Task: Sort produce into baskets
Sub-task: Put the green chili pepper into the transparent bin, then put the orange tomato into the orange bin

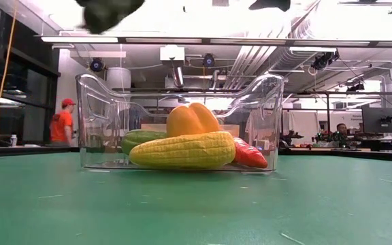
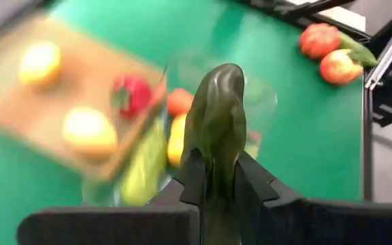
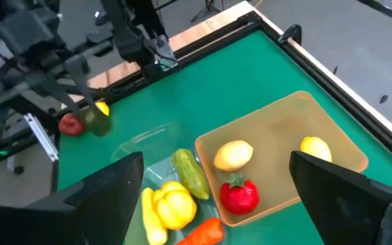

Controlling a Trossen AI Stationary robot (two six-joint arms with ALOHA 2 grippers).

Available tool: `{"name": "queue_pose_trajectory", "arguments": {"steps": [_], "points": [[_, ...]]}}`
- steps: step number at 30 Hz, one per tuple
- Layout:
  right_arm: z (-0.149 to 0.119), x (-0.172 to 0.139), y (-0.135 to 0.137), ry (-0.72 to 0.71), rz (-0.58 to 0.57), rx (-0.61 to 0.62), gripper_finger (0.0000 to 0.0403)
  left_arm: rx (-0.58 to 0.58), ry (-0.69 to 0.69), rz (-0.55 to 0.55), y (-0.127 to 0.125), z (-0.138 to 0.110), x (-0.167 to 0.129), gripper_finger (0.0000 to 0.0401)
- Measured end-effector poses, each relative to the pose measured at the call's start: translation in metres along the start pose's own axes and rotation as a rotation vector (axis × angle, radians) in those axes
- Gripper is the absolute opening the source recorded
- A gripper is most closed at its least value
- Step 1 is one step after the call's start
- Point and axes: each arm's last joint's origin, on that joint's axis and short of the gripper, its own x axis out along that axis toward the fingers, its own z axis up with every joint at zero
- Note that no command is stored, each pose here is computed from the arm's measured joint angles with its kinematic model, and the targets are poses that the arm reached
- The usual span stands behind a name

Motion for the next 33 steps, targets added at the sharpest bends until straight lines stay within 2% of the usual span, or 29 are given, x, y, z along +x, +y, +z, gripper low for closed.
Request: {"name": "queue_pose_trajectory", "arguments": {"steps": [3, 7, 14, 23, 27, 33], "points": [[-0.001, 0.000, 0.004, -0.002, -0.005, 0.026, 0.0360, 0.112, -0.014, -0.018, 0.007, 0.012, 0.017, 0.0034], [-0.004, 0.000, 0.008, 0.013, 0.003, 0.047, 0.0360, 0.154, 0.021, -0.089, 0.014, 0.022, 0.036, 0.0053], [-0.009, 0.002, 0.016, 0.017, -0.055, 0.080, 0.0360, 0.217, 0.158, -0.152, 0.012, 0.013, 0.060, 0.0062], [-0.013, 0.002, 0.024, 0.037, -0.036, 0.058, 0.0360, 0.277, 0.272, -0.113, 0.006, -0.002, 0.089, 0.0073], [-0.014, 0.002, 0.027, 0.042, -0.025, 0.050, 0.0360, 0.280, 0.291, -0.103, 0.005, -0.005, 0.097, 0.0111], [-0.018, -0.005, 0.030, 0.062, -0.019, 0.032, 0.0360, 0.232, 0.291, -0.102, 0.006, -0.004, 0.095, 0.0195]]}}
